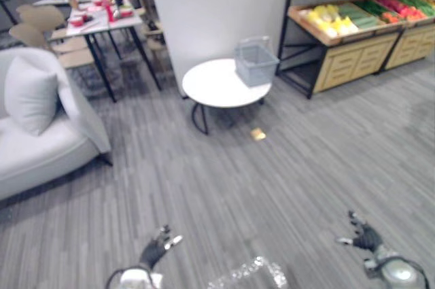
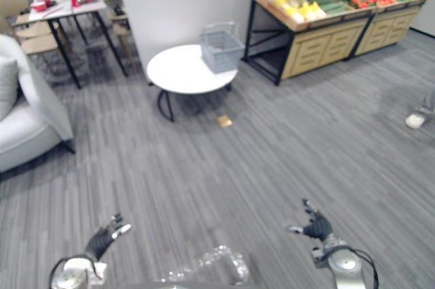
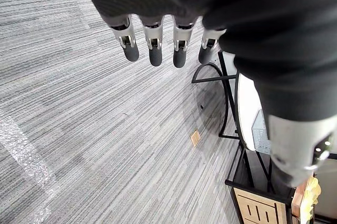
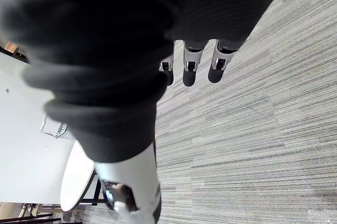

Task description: Pick vegetable in the basket

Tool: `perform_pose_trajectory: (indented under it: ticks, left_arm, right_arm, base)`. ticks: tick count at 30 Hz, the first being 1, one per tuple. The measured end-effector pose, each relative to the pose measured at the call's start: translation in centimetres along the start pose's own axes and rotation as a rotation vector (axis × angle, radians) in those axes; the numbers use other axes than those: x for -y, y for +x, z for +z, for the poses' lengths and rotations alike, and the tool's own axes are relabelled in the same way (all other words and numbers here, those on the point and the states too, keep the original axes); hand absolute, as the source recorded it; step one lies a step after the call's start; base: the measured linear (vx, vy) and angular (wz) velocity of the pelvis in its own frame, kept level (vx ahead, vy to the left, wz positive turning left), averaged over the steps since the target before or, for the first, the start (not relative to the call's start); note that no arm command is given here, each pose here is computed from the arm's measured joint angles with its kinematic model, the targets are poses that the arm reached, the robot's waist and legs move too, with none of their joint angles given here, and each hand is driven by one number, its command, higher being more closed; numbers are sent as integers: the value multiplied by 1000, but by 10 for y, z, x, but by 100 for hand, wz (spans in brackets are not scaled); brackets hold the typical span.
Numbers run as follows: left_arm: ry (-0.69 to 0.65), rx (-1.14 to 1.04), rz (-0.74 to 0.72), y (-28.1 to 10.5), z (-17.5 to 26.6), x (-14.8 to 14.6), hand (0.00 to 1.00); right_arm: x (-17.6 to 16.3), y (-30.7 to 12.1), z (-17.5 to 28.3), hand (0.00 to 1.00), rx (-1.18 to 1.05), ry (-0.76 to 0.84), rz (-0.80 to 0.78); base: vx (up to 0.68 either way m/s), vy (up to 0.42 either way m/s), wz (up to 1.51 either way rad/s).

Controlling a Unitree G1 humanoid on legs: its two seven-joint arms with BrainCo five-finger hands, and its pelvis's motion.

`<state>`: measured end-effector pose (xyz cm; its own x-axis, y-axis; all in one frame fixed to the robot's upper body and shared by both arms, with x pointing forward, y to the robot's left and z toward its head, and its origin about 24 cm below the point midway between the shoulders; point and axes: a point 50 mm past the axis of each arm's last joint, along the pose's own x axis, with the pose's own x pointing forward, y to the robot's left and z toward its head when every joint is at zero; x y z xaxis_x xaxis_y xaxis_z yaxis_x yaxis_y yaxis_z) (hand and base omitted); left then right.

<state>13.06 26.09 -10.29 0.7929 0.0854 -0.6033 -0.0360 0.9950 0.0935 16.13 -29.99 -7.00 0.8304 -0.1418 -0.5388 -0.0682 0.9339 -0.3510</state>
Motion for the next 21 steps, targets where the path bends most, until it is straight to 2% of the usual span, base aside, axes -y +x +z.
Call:
perform_pose_trajectory:
  ticks: [8,12,21]
  left_arm:
    - [1,8,0,3,4,0,0]
    - [-10,-49,43,-3,-11,-2,0]
    - [-91,-119,19,-20,-41,23,0]
  right_arm:
    - [-16,6,6,0,15,-31,64]
    - [-22,9,13,0,38,-102,92]
    - [-17,16,40,0,138,-105,71]
  base:
    - [-56,-30,-5]
    - [11,-65,-23]
    - [144,26,-30]
